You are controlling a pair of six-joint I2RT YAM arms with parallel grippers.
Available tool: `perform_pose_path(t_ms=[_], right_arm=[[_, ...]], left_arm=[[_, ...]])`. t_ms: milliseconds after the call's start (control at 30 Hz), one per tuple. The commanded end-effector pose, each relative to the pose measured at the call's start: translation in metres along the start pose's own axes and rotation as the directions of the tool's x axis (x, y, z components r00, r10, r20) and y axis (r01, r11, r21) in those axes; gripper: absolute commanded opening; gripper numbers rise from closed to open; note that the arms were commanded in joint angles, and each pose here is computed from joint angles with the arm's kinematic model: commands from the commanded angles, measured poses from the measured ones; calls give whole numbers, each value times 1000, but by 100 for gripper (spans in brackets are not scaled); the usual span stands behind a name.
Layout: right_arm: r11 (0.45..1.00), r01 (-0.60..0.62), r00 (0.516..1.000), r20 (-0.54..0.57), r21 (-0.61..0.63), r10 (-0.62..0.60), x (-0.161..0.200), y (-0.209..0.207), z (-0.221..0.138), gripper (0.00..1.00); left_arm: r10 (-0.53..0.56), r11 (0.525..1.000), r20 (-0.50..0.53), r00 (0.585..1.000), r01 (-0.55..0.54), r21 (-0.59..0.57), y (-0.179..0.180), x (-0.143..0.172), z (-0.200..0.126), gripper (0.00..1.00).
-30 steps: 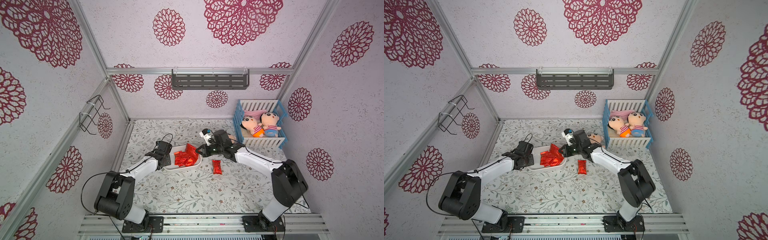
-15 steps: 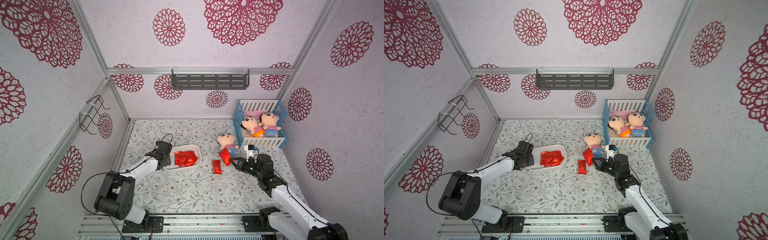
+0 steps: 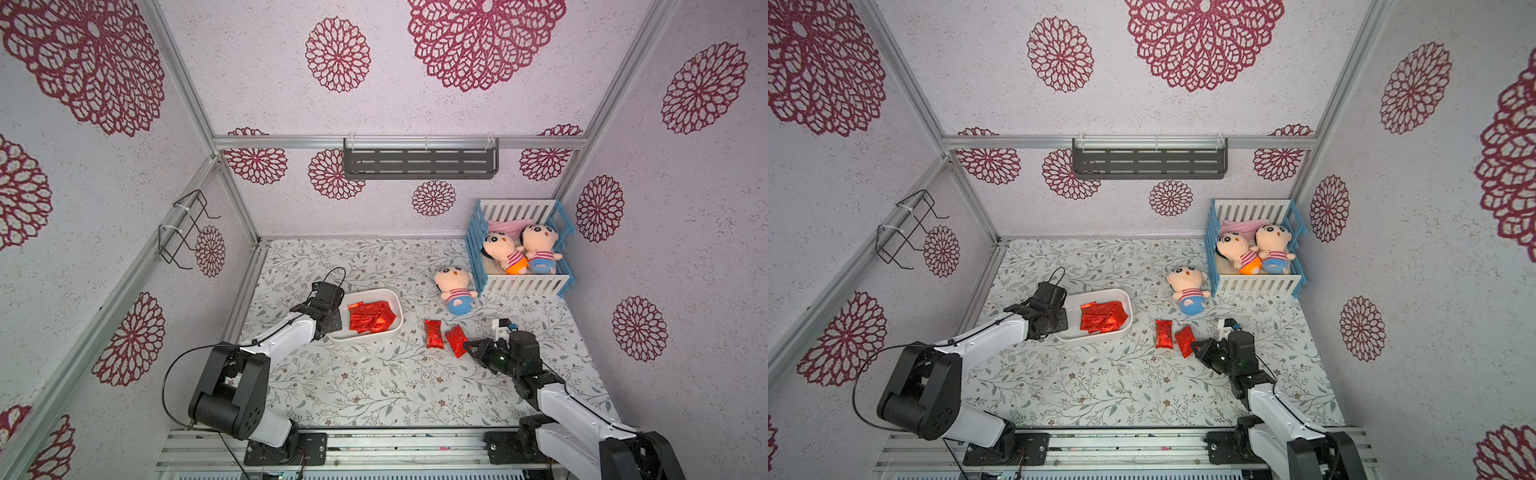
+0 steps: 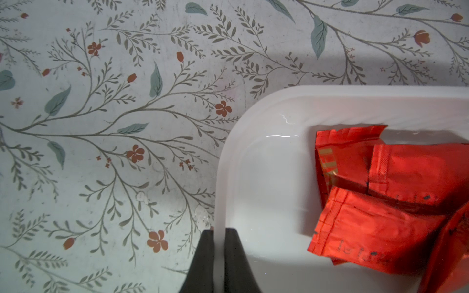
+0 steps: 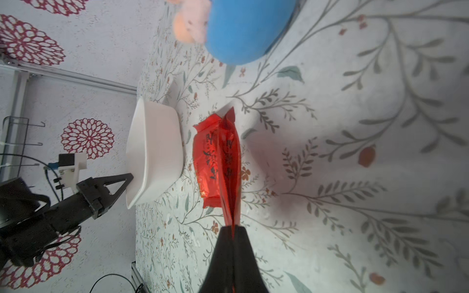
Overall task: Take the tea bags out of the storage box
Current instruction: Place the tea bag at the center of the board.
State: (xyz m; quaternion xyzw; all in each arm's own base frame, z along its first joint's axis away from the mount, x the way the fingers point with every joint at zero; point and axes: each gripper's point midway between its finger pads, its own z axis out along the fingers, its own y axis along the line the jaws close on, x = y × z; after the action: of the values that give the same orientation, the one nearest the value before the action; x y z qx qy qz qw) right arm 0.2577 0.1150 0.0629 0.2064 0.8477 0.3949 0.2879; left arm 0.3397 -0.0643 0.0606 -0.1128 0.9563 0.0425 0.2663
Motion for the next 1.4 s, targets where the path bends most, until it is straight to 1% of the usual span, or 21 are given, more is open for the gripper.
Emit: perform_pose_path(t_ms=[0, 67, 233, 367, 467, 533, 733, 800, 1067, 1367], right_arm=[[998, 1, 993, 121, -64, 7, -26, 12, -1, 0], [998, -30, 990, 137, -57, 37, -29, 3, 1, 0], [995, -90, 987, 131, -49, 96, -28, -9, 11, 0], [988, -135, 981, 129, -75, 144, -28, -9, 14, 0], [982, -173, 972, 149, -79, 183, -31, -12, 14, 0], [974, -201, 963, 159, -108, 217, -31, -11, 13, 0], [962, -238, 961, 115, -132, 253, -26, -12, 22, 0], [958, -250, 959, 99, -141, 265, -23, -13, 24, 3], [916, -340, 930, 70, -211, 361, -14, -14, 24, 6], [862, -417, 890, 63, -289, 451, -14, -14, 22, 5]], left_arm=[[41, 997, -78, 996, -46, -61, 12, 24, 9, 0], [39, 997, -78, 996, -44, -62, 12, 24, 9, 0], [43, 997, -79, 996, -48, -62, 12, 25, 9, 0], [42, 997, -78, 996, -47, -62, 12, 25, 9, 0], [42, 997, -80, 996, -47, -65, 12, 25, 9, 0], [42, 997, -78, 996, -47, -64, 12, 25, 9, 0], [44, 997, -79, 996, -50, -65, 12, 25, 9, 0], [45, 997, -79, 996, -50, -66, 12, 25, 9, 0], [48, 996, -77, 996, -53, -68, 12, 25, 9, 0], [48, 996, -75, 996, -53, -69, 11, 24, 8, 0]])
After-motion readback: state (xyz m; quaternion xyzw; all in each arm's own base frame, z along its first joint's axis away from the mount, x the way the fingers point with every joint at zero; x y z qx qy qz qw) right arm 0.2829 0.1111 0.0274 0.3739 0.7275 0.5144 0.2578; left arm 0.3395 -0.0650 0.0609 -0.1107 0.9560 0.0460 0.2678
